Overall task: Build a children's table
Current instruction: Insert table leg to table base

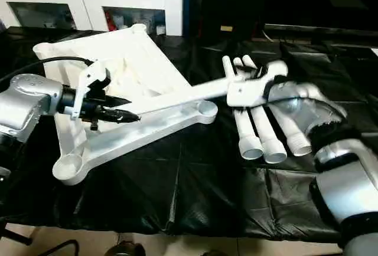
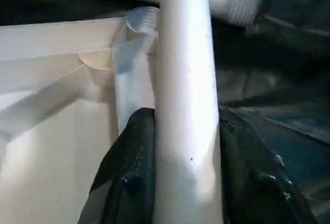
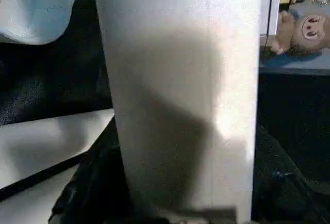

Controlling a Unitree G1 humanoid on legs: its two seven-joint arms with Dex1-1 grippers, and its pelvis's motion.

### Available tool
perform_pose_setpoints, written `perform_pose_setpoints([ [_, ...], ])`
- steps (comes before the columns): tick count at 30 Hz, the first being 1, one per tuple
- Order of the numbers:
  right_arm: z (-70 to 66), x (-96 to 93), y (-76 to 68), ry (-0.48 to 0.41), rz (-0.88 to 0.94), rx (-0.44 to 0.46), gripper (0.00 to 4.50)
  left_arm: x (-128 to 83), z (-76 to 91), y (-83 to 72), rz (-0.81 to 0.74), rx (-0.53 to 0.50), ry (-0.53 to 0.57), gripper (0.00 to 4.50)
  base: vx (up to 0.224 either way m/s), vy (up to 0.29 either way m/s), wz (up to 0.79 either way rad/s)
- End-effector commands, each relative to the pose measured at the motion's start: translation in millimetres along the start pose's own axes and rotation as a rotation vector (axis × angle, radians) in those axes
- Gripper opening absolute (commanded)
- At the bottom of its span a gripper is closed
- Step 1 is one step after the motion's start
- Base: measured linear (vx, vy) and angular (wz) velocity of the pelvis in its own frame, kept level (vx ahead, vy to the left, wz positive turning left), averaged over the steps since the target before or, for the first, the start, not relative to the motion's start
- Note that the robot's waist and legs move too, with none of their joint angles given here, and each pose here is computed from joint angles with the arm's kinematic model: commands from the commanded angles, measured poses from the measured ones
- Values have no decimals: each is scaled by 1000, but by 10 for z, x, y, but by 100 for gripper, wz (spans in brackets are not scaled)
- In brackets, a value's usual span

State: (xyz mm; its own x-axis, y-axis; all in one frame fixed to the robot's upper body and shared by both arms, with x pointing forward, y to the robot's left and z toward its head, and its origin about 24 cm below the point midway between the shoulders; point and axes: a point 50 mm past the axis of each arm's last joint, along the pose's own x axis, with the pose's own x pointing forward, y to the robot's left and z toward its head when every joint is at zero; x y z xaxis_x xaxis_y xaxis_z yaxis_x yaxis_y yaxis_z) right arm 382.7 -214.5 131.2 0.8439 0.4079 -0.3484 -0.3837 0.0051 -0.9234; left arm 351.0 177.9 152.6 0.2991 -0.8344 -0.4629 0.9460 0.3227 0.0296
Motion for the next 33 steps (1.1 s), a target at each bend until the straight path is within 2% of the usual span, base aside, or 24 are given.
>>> perform_pose_setpoints([
  [1,86,22,-48,-61,-40,60,199,-61,137,97,88,14,-60,213,0,0,0],
  [8,0,-6,23,-27,-42,177,190,-297,323,298,240,-42,-281,226,0,0,0],
  [10,-66,-28,82,4,-54,245,189,-400,356,384,314,-119,-400,226,0,0,0],
  [11,-80,-34,98,11,-55,259,189,-414,358,398,328,-134,-422,226,0,0,0],
  [13,-126,-42,167,30,-66,357,189,-449,342,453,389,-210,-493,226,0,0,0],
  [16,-130,-38,232,22,-90,472,189,-443,291,477,423,-262,-509,226,0,0,0],
  [17,-109,-28,294,1,-108,557,186,-401,241,468,421,-286,-509,226,0,0,0],
  [23,-56,-17,407,-33,-100,618,185,-344,199,448,404,-273,-501,226,0,0,0],
  [24,-24,-5,388,-56,-116,663,185,-328,198,449,409,-264,-492,226,0,0,0],
  [25,-24,-5,388,-56,-116,663,185,-328,198,449,409,-264,-492,226,0,0,0],
  [26,-3,5,372,-70,-126,686,185,-313,201,445,407,-262,-489,226,0,0,0],
  [27,112,50,294,-148,-167,807,185,-232,218,426,400,-266,-488,226,0,0,0],
  [28,178,70,257,-194,-179,866,185,-188,228,415,395,-279,-494,253,0,0,0],
  [29,269,92,204,-259,-190,954,185,-121,244,403,397,-311,-507,253,0,0,0],
  [31,377,105,135,-345,-188,1063,185,-29,263,382,390,-356,-525,263,0,0,0],
  [32,469,105,56,-427,-173,1154,185,95,306,325,356,-375,-552,273,0,0,0],
  [33,470,105,56,-427,-173,1154,185,95,306,325,356,-375,-552,287,0,0,0],
])
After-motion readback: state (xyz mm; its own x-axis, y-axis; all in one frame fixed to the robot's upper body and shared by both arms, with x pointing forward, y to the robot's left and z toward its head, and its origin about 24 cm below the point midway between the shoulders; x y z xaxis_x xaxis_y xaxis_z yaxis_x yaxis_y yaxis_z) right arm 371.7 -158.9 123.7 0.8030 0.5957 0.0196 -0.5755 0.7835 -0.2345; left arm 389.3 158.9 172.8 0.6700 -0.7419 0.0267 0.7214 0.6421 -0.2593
